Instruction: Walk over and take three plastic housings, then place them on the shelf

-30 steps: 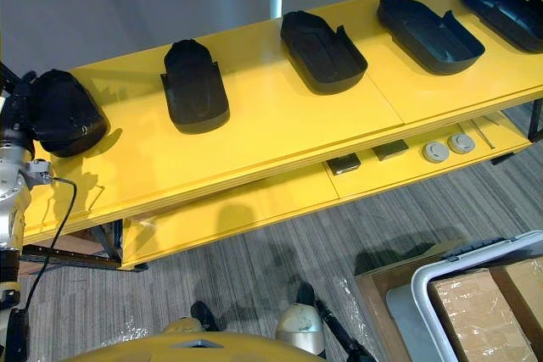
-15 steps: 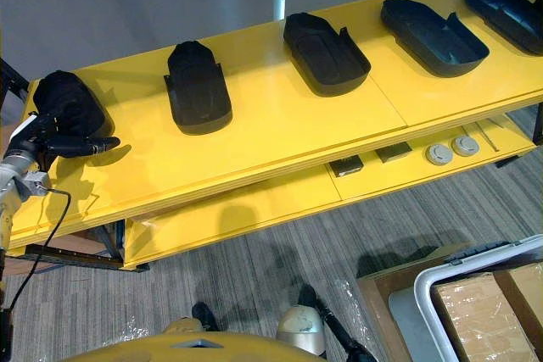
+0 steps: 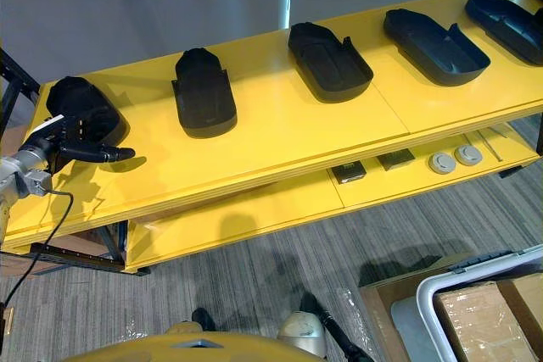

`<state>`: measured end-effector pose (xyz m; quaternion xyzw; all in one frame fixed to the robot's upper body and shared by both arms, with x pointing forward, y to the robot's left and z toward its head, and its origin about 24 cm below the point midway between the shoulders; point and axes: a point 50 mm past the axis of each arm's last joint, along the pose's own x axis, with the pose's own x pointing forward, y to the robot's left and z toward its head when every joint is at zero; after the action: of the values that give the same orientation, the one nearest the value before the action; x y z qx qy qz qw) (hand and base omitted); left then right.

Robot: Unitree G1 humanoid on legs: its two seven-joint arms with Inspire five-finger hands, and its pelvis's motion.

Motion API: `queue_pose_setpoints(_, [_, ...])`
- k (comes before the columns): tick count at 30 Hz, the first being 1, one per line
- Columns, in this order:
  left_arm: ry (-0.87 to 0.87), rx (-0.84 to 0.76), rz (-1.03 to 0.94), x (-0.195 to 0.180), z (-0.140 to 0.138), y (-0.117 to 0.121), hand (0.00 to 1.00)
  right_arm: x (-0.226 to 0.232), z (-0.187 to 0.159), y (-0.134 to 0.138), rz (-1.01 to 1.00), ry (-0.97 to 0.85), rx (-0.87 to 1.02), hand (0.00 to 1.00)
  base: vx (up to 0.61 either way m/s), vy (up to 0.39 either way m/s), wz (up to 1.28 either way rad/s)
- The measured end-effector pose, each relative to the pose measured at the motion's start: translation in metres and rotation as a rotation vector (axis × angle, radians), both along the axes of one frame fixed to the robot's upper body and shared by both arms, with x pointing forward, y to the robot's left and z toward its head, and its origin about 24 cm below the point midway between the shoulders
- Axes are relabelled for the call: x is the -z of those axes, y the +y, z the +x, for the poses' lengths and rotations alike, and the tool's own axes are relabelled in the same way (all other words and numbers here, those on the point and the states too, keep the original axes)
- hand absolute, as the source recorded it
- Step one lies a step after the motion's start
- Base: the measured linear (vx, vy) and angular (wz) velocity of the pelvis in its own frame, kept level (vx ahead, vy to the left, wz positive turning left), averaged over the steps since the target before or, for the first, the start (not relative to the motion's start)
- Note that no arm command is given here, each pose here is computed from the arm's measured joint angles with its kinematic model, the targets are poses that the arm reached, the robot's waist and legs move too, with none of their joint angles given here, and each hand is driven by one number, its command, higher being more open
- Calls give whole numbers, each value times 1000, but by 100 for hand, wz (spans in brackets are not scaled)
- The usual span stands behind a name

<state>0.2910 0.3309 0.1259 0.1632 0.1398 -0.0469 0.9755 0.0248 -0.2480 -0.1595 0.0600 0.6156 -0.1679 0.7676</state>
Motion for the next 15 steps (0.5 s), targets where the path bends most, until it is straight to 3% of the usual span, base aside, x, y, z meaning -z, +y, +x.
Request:
queue_pose_setpoints(9, [45,16,0,2,-1,0,100,1,-3,2,17,15,1,100,-1,-1,1])
queue_pose_setpoints(15, [-29,-119,41,-5,-1,9,100,2,-3,3,18,16,-5,100,1,-1,2])
